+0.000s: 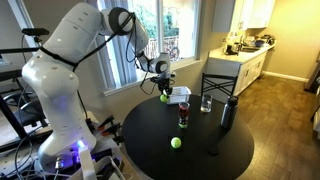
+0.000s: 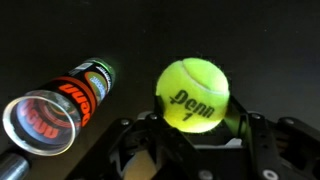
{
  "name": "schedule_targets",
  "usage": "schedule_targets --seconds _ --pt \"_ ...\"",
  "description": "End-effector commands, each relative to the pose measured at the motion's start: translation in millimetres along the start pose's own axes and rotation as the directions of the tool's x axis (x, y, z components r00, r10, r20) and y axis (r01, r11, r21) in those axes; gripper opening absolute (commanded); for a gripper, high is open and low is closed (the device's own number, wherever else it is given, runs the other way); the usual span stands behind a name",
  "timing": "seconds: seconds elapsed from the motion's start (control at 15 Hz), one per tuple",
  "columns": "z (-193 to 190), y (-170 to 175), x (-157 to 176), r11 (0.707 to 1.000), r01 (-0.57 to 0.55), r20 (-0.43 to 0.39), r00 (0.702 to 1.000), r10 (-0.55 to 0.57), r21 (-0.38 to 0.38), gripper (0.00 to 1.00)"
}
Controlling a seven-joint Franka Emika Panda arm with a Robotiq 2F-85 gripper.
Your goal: Put one ball inside the canister
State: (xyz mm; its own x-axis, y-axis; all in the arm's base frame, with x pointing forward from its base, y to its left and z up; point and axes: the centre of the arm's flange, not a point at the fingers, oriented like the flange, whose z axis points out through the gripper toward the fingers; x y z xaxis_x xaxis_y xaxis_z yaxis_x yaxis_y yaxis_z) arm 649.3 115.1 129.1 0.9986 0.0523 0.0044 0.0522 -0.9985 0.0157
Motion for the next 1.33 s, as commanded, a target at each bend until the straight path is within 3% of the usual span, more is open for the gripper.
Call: schedule_targets --seconds 0.0,0.4,0.73,1.27 --pt "-29 21 -31 0.996 -0.051 -0.039 0.998 0.048 -0.079 0.36" --pt "-32 77 -32 0.978 -0.169 -0.085 0.984 0.159 -0.124 0.36" --pt "-27 124 -21 0.963 -0.247 -0.139 0.963 0.23 -0.113 0.36" --pt "-32 137 -5 0.962 -0.257 -0.25 0.941 0.229 -0.086 0.36"
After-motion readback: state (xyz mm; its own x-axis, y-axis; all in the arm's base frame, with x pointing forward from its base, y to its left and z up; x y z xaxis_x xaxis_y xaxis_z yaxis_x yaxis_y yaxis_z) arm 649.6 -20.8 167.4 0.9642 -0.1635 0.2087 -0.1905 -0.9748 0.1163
